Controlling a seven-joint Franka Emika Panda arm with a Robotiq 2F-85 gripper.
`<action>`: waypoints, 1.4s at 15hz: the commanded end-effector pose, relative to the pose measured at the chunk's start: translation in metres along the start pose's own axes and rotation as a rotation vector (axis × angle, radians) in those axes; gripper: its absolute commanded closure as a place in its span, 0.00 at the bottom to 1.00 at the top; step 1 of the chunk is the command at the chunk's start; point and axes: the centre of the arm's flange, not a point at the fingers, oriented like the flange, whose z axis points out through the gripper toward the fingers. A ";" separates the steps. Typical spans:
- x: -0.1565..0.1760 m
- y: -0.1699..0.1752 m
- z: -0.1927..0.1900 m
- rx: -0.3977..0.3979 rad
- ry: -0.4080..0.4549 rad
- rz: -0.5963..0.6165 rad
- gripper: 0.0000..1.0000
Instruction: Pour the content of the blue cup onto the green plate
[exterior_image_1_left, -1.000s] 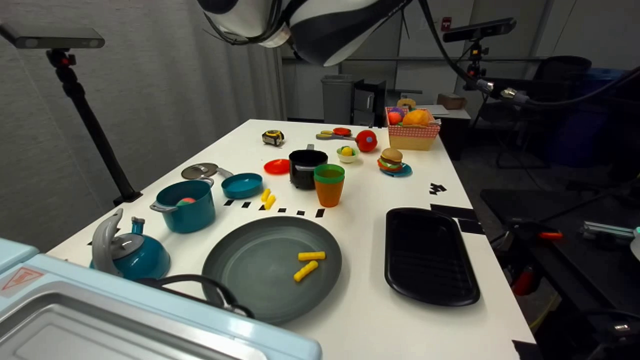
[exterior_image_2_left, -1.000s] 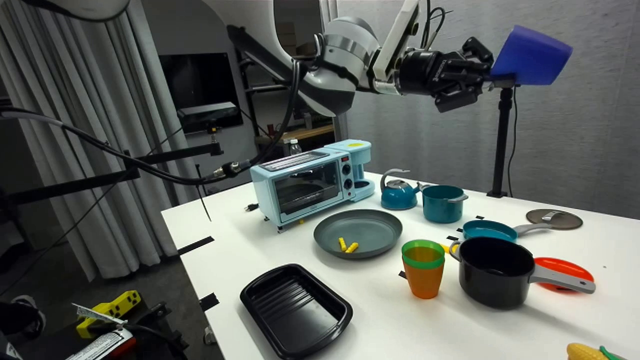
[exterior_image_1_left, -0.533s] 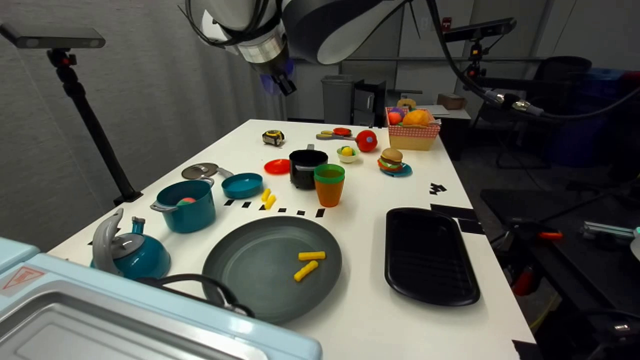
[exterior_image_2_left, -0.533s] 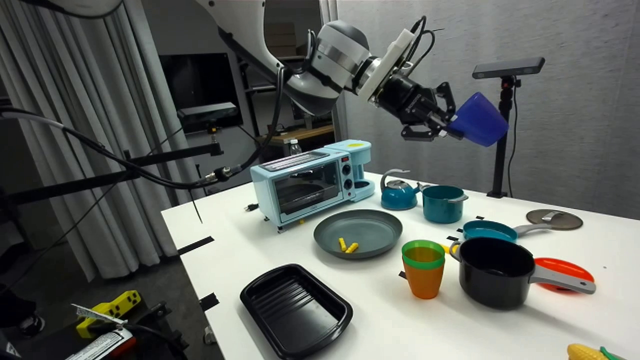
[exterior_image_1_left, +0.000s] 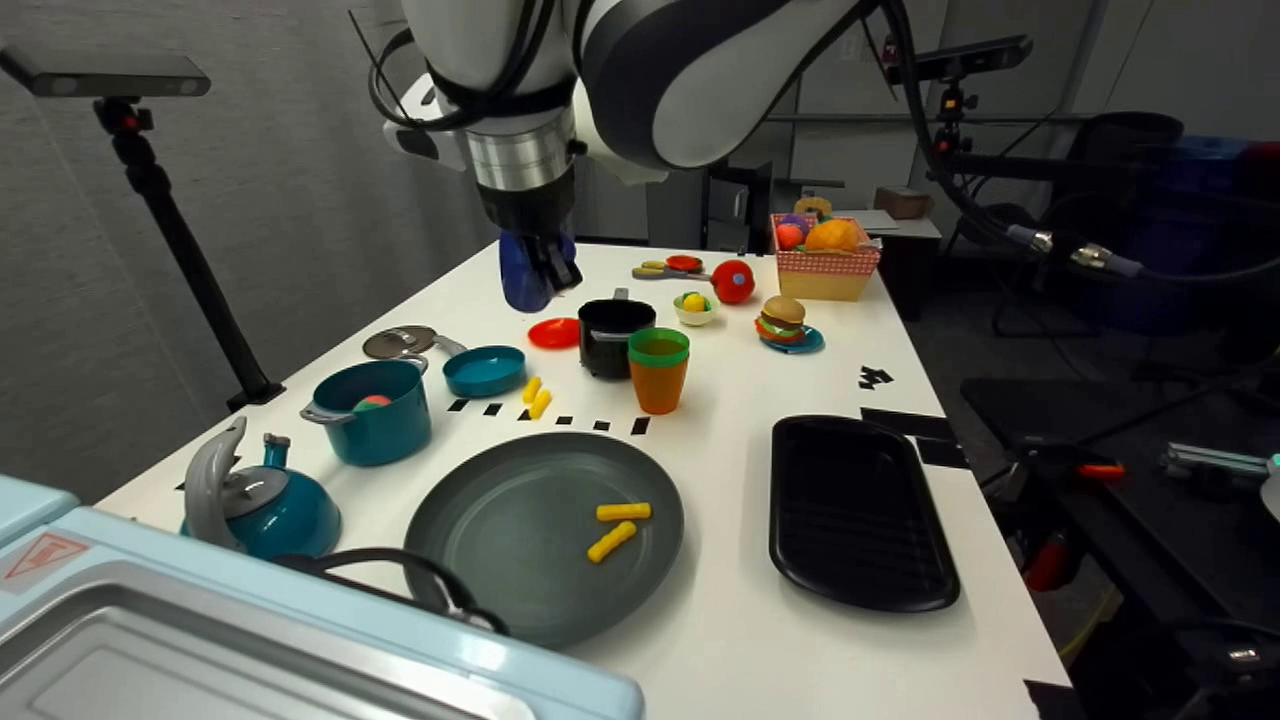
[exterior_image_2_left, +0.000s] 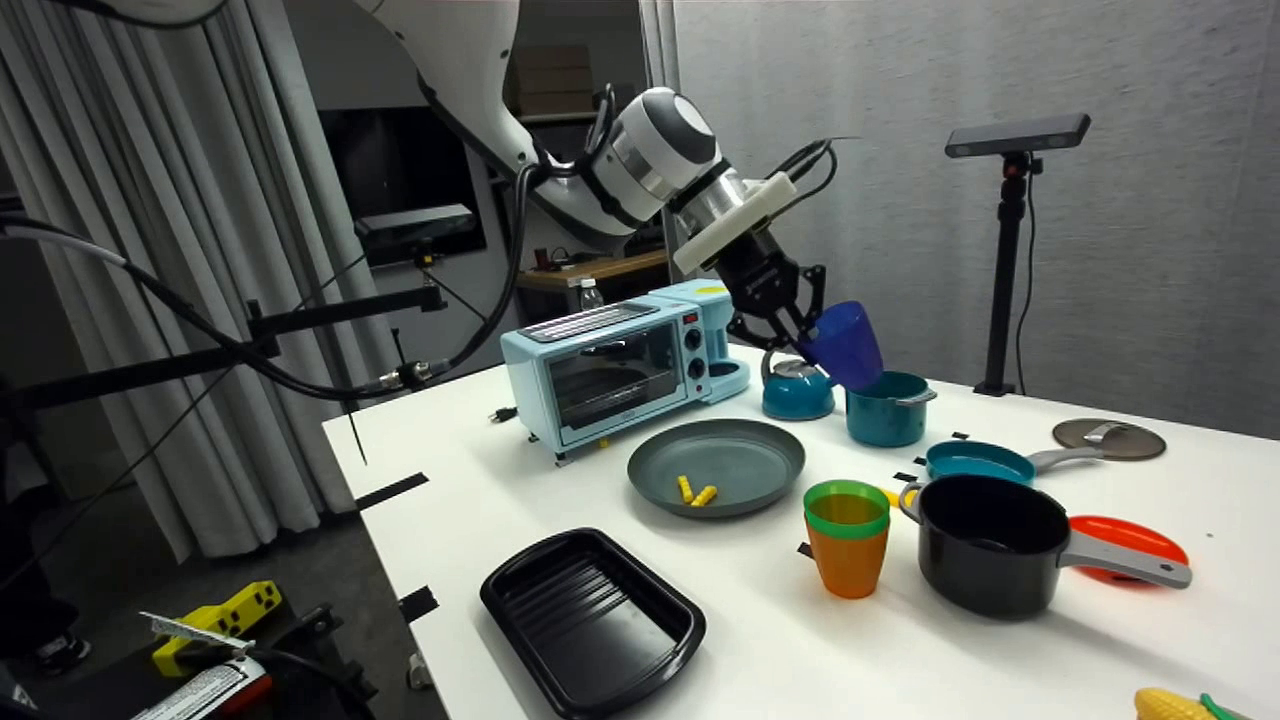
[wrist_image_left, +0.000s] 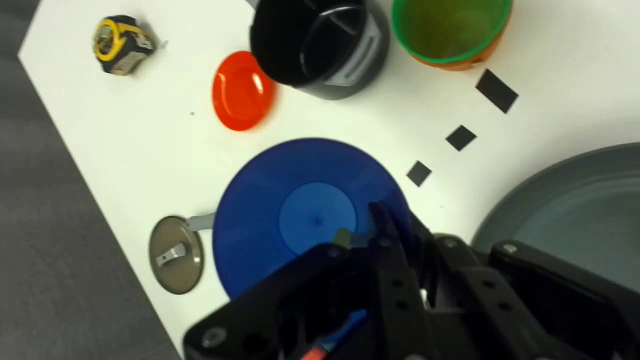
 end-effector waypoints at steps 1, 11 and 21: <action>-0.019 -0.020 0.011 0.130 0.044 -0.015 0.98; -0.032 -0.042 0.036 0.296 -0.007 0.014 0.98; -0.061 -0.082 0.097 0.326 -0.039 -0.025 0.98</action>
